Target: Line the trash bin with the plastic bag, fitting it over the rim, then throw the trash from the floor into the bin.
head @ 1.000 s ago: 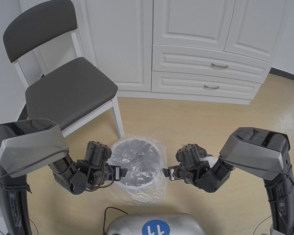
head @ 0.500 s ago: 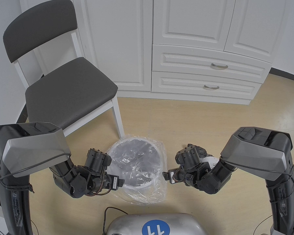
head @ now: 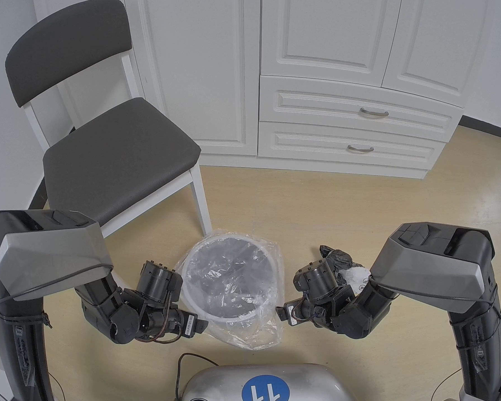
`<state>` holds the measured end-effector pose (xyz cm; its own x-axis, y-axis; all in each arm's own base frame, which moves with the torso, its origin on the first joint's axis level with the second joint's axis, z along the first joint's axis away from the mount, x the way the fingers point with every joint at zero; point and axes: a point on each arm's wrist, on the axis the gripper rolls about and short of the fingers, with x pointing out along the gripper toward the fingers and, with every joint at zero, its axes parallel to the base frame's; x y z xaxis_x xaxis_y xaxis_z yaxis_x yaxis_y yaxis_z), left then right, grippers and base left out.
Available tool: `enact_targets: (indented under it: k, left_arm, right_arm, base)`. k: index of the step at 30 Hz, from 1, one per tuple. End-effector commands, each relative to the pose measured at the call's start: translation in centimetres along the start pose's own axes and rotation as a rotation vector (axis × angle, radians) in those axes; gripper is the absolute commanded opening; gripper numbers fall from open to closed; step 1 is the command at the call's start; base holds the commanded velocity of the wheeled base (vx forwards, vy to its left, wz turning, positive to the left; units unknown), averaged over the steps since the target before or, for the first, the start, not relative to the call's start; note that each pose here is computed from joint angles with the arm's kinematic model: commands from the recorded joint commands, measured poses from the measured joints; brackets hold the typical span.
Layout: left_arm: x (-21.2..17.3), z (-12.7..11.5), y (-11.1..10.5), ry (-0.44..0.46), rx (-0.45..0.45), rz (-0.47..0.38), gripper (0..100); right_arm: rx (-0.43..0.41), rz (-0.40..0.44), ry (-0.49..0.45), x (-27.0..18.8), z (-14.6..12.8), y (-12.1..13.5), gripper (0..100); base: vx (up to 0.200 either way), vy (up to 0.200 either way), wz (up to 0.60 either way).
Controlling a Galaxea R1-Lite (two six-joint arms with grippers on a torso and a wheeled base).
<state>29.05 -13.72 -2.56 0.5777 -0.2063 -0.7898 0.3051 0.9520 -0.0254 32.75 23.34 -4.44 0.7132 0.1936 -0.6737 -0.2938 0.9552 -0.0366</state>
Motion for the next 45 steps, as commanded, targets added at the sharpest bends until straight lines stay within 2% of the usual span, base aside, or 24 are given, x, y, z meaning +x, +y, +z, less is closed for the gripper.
enact_targets:
  k: [1, 5, 8, 20, 24, 28, 31, 33, 37, 40, 45]
  left_arm:
    - [-0.1, -0.3, 0.1, 0.014, 0.004, 0.0, 100]
    - [0.3, -0.6, 0.9, 0.03, 0.011, 0.012, 100]
    - [1.3, -1.1, 2.2, 0.06, 0.02, 0.037, 100]
    - [3.6, 0.1, 5.8, 0.056, -0.068, 0.102, 100]
    - [3.2, 0.2, 6.5, 0.055, -0.079, 0.112, 100]
    - [2.1, 0.1, 7.6, 0.045, -0.08, 0.124, 100]
    - [1.1, 0.3, 8.9, 0.028, -0.064, 0.102, 100]
    - [-0.3, 0.8, 9.8, -0.01, -0.07, 0.068, 100]
    - [-0.8, 1.2, 9.9, -0.028, -0.072, 0.063, 100]
    - [-1.3, 2.1, 8.0, -0.064, -0.078, 0.026, 100]
    - [-1.2, 2.8, 6.5, -0.115, -0.11, -0.002, 100]
  right_arm:
    - [-0.018, 0.006, 0.024, 0.7, -1.1, 0.7, 100]
    - [-0.02, 0.015, 0.027, 0.8, -1.4, 1.1, 100]
    - [-0.02, 0.023, 0.027, 1.2, -1.7, 1.5, 100]
    - [0.025, 0.062, 0.02, 0.8, -1.2, 1.9, 100]
    - [0.021, 0.071, 0.022, -0.1, -1.0, 1.5, 100]
    - [0.02, 0.123, 0.03, -0.9, -0.8, 1.6, 100]
    - [0.018, 0.139, 0.036, -0.9, -1.0, 2.0, 100]
    - [-0.004, 0.167, 0.047, -1.2, -1.6, 3.3, 100]
    - [-0.004, 0.179, 0.052, -1.3, -1.8, 3.7, 100]
    - [0.014, 0.204, 0.056, -2.1, -1.8, 4.2, 100]
    - [0.017, 0.217, 0.049, -3.0, -1.4, 4.1, 100]
  base:
    - [0.0, 0.0, 0.0]
    - [0.0, 0.0, 0.0]
    - [0.0, 0.0, 0.0]
    - [0.0, 0.0, 0.0]
    - [0.0, 0.0, 0.0]
    - [0.0, 0.0, 0.0]
    - [0.0, 0.0, 0.0]
    - [0.0, 0.0, 0.0]
    - [0.0, 0.0, 0.0]
    - [0.0, 0.0, 0.0]
    - [0.0, 0.0, 0.0]
